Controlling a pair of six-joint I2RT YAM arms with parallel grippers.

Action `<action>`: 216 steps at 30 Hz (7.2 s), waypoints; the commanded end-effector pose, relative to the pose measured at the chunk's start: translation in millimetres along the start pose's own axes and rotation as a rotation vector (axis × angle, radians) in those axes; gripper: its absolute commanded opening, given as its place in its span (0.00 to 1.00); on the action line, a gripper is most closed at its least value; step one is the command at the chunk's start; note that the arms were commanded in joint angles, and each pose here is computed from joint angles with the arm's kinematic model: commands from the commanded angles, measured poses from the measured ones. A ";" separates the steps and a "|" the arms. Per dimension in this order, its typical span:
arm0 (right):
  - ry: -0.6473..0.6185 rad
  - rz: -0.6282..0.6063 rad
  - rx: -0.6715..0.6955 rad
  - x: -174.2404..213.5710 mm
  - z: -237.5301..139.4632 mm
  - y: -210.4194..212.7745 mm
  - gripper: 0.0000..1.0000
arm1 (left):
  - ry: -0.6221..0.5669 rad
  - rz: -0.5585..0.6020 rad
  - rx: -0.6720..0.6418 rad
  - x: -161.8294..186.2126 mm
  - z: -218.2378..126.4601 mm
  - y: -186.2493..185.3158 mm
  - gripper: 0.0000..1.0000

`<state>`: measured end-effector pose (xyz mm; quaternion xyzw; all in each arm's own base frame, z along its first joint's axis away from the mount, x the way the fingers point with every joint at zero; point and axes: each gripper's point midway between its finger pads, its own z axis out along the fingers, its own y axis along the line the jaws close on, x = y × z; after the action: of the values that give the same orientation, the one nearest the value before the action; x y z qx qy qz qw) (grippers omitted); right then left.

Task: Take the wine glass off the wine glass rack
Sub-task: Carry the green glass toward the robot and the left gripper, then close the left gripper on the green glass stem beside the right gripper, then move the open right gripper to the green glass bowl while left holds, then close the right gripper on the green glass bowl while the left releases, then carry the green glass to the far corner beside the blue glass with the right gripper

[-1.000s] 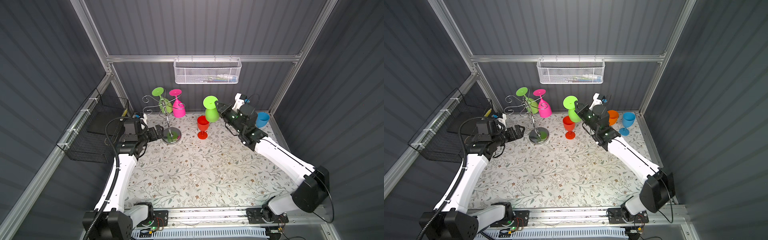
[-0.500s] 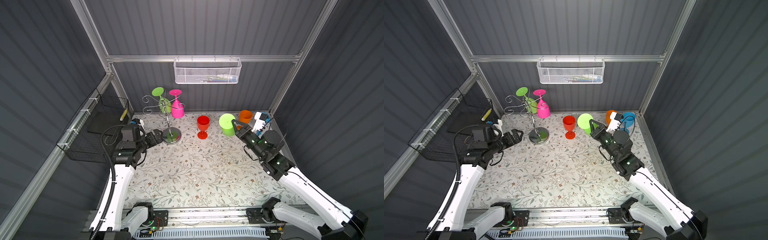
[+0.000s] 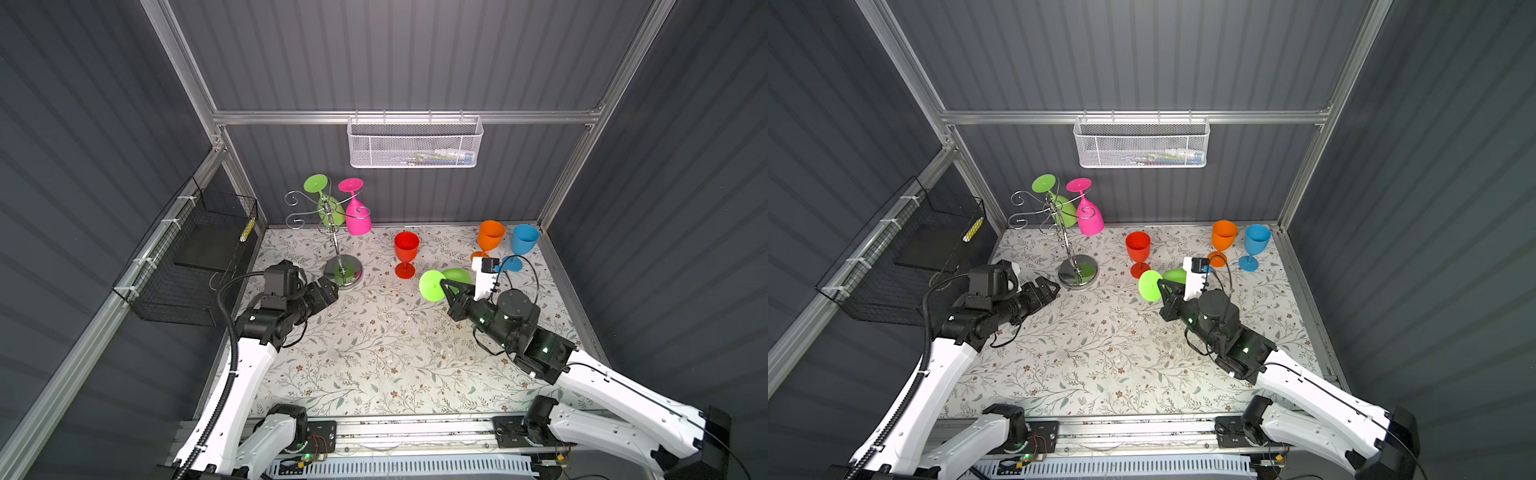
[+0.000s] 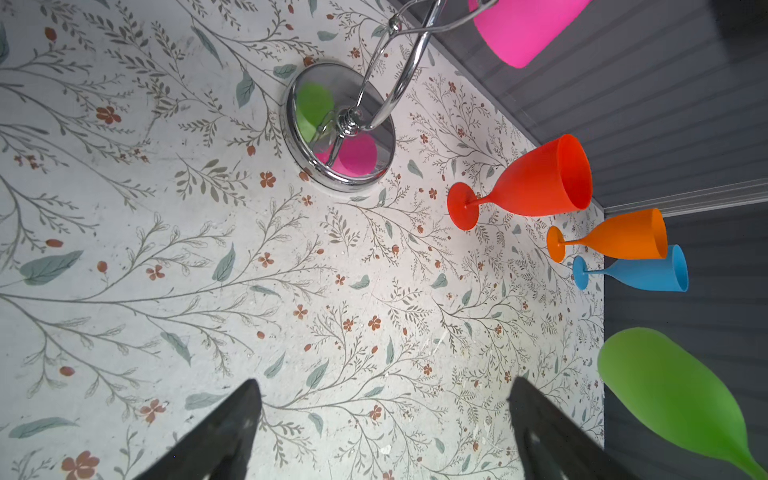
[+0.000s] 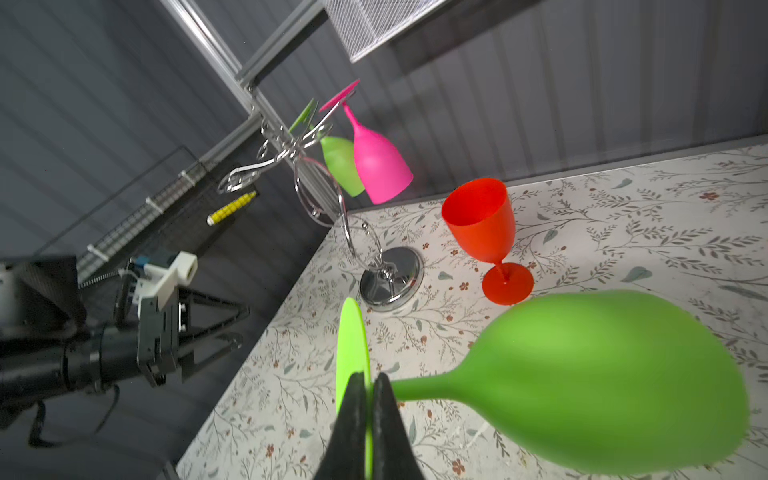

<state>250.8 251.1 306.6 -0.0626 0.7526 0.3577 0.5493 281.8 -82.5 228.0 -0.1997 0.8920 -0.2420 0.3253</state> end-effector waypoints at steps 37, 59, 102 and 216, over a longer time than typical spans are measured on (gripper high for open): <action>-0.345 -1.067 -0.171 165.0 55.0 151.6 0.00 | 0.272 -0.526 -0.199 68.8 -21.1 13.6 0.71; -0.325 -1.030 -0.195 172.3 95.7 156.4 0.00 | 0.329 -0.581 -0.167 86.1 1.0 3.1 0.55; -0.266 -0.956 -0.182 154.2 63.1 128.4 0.62 | 0.268 -0.606 -0.218 84.2 11.4 12.5 0.00; 0.537 -0.021 0.673 -25.0 -32.4 -194.6 0.00 | 0.210 -0.010 0.591 86.0 72.4 -78.0 1.00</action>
<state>322.6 108.1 244.5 -0.0023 0.9420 0.0835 0.3252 282.4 -202.6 167.2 -0.1053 0.8168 -0.5008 0.2663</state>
